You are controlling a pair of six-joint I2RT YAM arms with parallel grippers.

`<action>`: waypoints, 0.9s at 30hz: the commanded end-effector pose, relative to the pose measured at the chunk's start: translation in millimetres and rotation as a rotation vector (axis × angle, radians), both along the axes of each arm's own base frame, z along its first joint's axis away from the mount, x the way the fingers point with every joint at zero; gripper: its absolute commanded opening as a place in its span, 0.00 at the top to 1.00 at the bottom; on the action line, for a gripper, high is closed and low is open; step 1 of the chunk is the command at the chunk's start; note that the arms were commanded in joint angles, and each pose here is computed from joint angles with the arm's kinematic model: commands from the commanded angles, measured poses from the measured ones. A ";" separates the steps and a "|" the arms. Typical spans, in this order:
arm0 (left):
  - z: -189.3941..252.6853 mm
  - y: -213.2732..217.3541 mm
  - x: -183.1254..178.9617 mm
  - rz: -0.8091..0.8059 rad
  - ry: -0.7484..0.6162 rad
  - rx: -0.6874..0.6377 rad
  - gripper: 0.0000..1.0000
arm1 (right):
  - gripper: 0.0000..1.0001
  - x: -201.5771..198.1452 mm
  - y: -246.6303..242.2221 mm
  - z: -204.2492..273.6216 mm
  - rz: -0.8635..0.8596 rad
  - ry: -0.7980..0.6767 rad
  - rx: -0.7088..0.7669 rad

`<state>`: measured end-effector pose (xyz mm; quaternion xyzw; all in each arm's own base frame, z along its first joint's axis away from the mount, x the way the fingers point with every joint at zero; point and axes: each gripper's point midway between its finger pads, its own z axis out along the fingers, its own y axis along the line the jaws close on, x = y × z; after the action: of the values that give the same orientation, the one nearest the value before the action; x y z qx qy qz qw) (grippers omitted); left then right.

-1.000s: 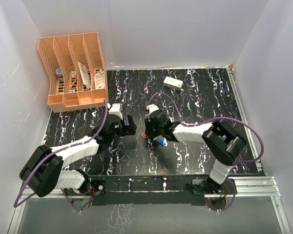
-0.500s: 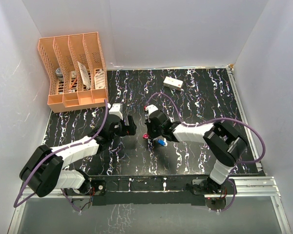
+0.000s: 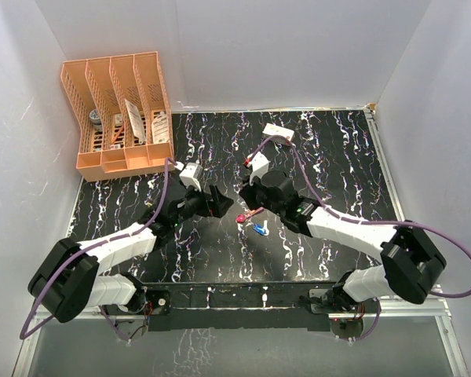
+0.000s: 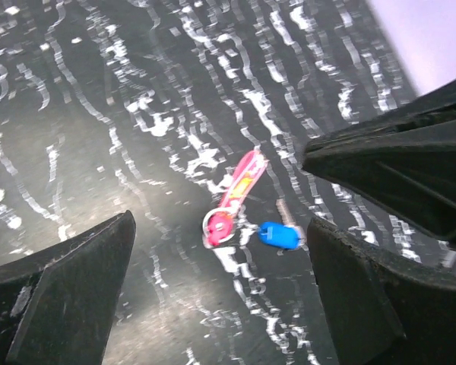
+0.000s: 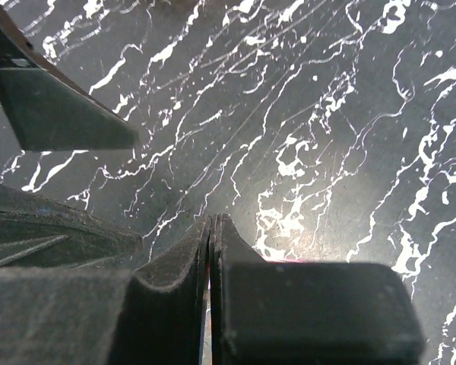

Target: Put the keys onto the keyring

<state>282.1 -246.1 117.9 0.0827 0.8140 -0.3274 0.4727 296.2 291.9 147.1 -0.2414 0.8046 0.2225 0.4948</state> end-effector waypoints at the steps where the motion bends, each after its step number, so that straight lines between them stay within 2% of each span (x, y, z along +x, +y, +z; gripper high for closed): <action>1: 47.7 -26.2 -5.8 -0.141 -0.074 -0.190 0.08 | 1.00 6.1 -3.3 35.6 -0.002 -0.131 0.038; 4: 46.0 -24.2 -5.4 -0.145 -0.078 -0.174 0.08 | 1.00 9.5 -9.8 32.5 -0.031 -0.116 -0.007; 10: 34.7 -1.0 -0.6 -0.046 -0.048 -0.123 0.09 | 0.55 8.9 -17.3 -15.4 -0.128 0.116 -0.111; 12: 27.5 6.8 -0.2 -0.005 -0.029 -0.101 0.07 | 0.50 9.0 -26.1 -31.2 -0.182 0.166 -0.121; 18: 25.1 14.1 -5.9 0.026 -0.017 -0.117 0.07 | 0.44 25.7 -62.0 -57.1 -0.324 0.292 -0.060; 22: 19.0 18.5 -7.8 0.042 -0.019 -0.115 0.07 | 0.42 36.8 -76.2 -58.8 -0.348 0.289 -0.022; 27: 14.5 15.8 -8.7 0.028 0.002 -0.105 0.07 | 0.42 35.7 -71.1 -73.3 -0.321 0.368 -0.025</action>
<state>271.0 -230.0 124.7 0.0490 0.8037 -0.3580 0.4728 328.4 202.3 71.2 -0.0709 0.9156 0.1335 0.3726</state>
